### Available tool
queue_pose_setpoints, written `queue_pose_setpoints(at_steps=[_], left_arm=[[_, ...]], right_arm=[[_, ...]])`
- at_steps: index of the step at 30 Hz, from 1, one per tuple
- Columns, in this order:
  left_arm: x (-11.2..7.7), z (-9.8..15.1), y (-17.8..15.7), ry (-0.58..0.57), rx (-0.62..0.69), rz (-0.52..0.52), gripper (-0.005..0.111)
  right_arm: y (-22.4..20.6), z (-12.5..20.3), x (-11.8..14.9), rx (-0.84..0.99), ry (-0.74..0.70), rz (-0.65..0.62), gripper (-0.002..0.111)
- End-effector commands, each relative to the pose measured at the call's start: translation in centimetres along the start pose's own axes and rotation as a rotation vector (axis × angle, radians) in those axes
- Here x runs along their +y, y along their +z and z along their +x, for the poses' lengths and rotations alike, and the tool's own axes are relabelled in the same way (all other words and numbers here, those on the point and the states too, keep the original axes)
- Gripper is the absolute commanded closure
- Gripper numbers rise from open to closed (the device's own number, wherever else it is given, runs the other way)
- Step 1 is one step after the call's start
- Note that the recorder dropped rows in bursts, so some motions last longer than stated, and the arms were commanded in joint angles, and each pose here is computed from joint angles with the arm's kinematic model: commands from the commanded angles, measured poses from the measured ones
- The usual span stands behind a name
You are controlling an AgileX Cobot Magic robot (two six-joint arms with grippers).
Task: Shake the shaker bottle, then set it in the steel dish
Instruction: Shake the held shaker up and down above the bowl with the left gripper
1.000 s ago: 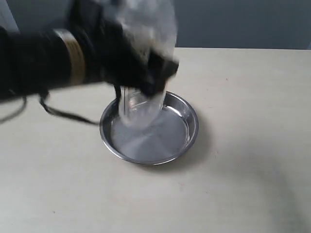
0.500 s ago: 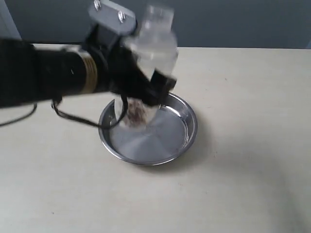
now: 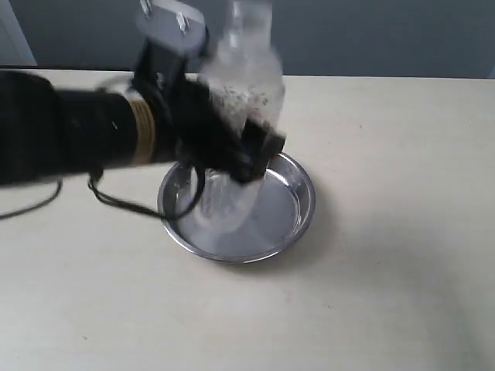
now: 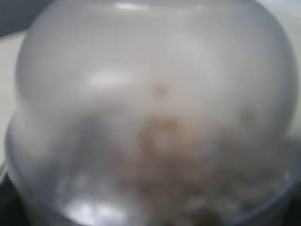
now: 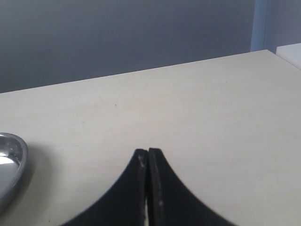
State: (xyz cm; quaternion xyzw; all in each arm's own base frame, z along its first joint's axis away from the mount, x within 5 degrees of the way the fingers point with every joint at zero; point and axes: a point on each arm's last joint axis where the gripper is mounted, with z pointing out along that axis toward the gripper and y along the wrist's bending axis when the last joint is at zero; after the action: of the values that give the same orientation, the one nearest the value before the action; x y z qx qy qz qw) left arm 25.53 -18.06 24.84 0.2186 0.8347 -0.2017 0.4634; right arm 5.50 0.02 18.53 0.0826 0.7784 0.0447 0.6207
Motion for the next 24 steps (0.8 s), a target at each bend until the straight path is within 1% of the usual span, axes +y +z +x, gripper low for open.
queue_pose_setpoints(at_steps=[1,2,3,4,5,6,7,8,9,10,11,12,13,14,15,16,17,18,19,20,21,22,23,24], left_arm=[[-2.6,-7.0,-4.5,0.118,-0.293,0.121,0.106],[-2.8,-8.4,-5.8,0.138,-0.340,0.104,0.106],[-2.3,-7.7,-5.5,0.122,-0.304,0.066,0.106],[-1.6,-5.2,-4.0,0.100,-0.195,0.022,0.106],[-0.8,-1.8,-1.9,0.080,-0.062,-0.006,0.106],[-0.2,1.1,-0.3,0.046,0.046,-0.021,0.106],[-0.1,2.1,0.4,0.011,0.081,-0.018,0.106],[-0.5,1.8,0.4,0.011,0.059,0.012,0.106],[-1.3,-0.2,-0.6,0.041,-0.035,0.068,0.106],[-2.2,-2.8,-2.2,0.082,-0.151,0.119,0.106],[-2.7,-4.7,-3.7,0.123,-0.234,0.140,0.106],[-2.8,-5.9,-4.6,0.146,-0.280,0.131,0.106],[-2.4,-5.4,-4.3,0.117,-0.246,0.097,0.106],[-1.8,-3.6,-2.9,0.102,-0.156,0.056,0.106],[-1.0,-0.8,-1.2,0.094,-0.036,0.017,0.106],[-0.2,1.5,0.2,0.076,0.054,-0.007,0.106],[-0.1,2.1,0.6,0.048,0.076,-0.011,0.106],[-0.6,0.6,0.2,0.062,0.015,0.023,0.106],[-1.3,-1.3,-0.8,0.097,-0.075,0.067,0.106],[-2.1,-3.4,-2.2,0.140,-0.170,0.108,0.106],[-2.9,-6.2,-4.4,0.198,-0.292,0.137,0.106],[-2.9,-6.8,-4.9,0.196,-0.314,0.129,0.106],[-2.7,-6.4,-4.6,0.172,-0.287,0.111,0.106],[-2.0,-4.2,-3.1,0.150,-0.184,0.066,0.106]], right_arm=[[0.0,-0.1,0.0,-0.012,-0.003,0.004,0.109],[0.0,-0.1,0.0,-0.012,-0.003,0.004,0.109],[0.0,-0.1,0.0,-0.012,-0.003,0.004,0.109],[0.0,-0.1,0.0,-0.012,-0.003,0.004,0.109],[0.0,-0.1,0.0,-0.012,-0.003,0.004,0.109],[0.0,-0.1,0.0,-0.012,-0.005,0.005,0.109],[0.0,-0.1,0.0,-0.012,-0.005,0.005,0.109],[0.0,-0.1,0.0,-0.012,-0.005,0.005,0.109],[0.0,-0.1,0.0,-0.012,-0.005,0.005,0.109],[0.0,-0.1,0.0,-0.012,-0.005,0.005,0.109],[0.0,-0.1,0.0,-0.012,-0.005,0.005,0.109],[0.0,-0.1,0.0,-0.012,-0.005,0.005,0.109],[0.0,-0.1,0.0,-0.012,-0.005,0.005,0.109],[0.0,-0.1,0.0,-0.012,-0.005,0.005,0.109],[0.0,-0.1,0.0,-0.012,-0.005,0.005,0.109],[0.0,-0.1,0.0,-0.012,-0.005,0.005,0.109],[0.0,-0.1,0.0,-0.012,-0.005,0.005,0.109],[0.0,-0.1,0.0,-0.012,-0.005,0.005,0.109],[0.0,-0.1,0.0,-0.012,-0.005,0.005,0.109],[0.0,-0.1,0.0,-0.012,-0.005,0.005,0.109],[0.0,-0.1,0.0,-0.012,-0.005,0.005,0.109],[0.0,-0.1,0.0,-0.012,-0.005,0.005,0.109],[0.0,-0.1,0.0,-0.012,-0.005,0.005,0.109],[0.0,-0.1,0.0,-0.012,-0.005,0.005,0.109]])
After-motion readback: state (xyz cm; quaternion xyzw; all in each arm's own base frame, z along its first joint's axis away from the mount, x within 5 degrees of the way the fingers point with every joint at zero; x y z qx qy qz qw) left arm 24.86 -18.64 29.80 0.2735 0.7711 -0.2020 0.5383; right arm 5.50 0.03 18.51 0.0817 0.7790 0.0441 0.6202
